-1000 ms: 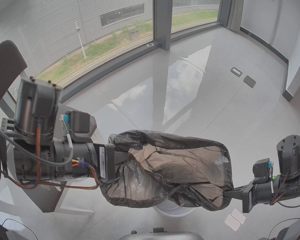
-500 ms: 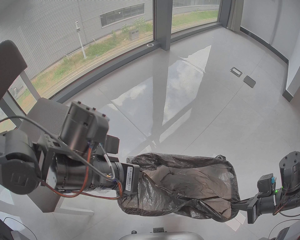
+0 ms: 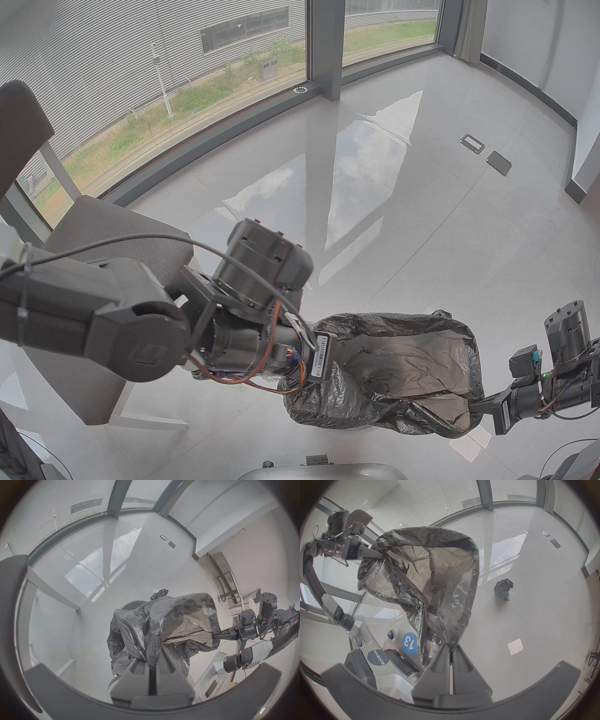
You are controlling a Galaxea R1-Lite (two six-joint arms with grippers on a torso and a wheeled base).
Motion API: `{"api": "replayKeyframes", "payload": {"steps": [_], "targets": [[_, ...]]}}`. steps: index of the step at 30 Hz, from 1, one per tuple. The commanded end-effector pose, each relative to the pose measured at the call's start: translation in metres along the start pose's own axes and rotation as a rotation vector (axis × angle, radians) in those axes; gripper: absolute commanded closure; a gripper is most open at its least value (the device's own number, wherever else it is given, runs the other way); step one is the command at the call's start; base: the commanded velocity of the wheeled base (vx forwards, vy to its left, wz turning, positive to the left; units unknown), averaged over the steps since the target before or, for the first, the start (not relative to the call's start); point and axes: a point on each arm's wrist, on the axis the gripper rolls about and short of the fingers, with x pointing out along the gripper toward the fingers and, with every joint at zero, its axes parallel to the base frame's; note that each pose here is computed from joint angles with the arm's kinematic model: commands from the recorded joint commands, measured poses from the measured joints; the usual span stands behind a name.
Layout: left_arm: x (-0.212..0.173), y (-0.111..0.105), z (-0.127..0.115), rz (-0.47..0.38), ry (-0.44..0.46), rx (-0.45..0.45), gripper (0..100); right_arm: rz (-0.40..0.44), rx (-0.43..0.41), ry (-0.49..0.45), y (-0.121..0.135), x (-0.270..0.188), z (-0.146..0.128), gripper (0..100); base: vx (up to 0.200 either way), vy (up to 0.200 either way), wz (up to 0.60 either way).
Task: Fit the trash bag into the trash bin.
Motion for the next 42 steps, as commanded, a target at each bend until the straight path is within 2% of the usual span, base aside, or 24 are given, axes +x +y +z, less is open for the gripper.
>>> {"api": "replayKeyframes", "payload": {"steps": [1,8,14,19,25,33,42], "targets": [[0.042,-0.003,0.001,0.011,0.058,-0.003,100,-0.012,0.039,0.033,-0.009,0.011,0.001,100,0.0,0.0,0.0],[0.061,0.002,0.007,0.003,0.078,-0.05,100,-0.015,0.042,0.005,-0.01,0.011,0.005,100,0.0,0.0,0.0],[0.075,0.028,0.013,0.038,0.081,-0.108,100,-0.011,0.036,-0.014,-0.01,0.013,0.011,100,0.0,0.0,0.0],[0.082,0.048,0.022,0.02,0.041,-0.142,100,-0.001,0.034,-0.002,-0.01,0.021,0.021,100,0.0,0.0,0.0],[0.095,0.067,0.018,0.046,0.064,-0.173,100,0.026,0.025,0.03,-0.011,0.042,0.036,100,0.0,0.0,0.0],[0.099,0.066,0.017,0.014,0.057,-0.179,100,0.068,-0.036,0.046,-0.007,0.073,0.051,100,0.0,0.0,0.0],[0.125,0.072,0.015,0.007,0.039,-0.199,100,0.096,-0.048,0.076,-0.007,0.103,0.066,100,0.0,0.0,0.0]]}}
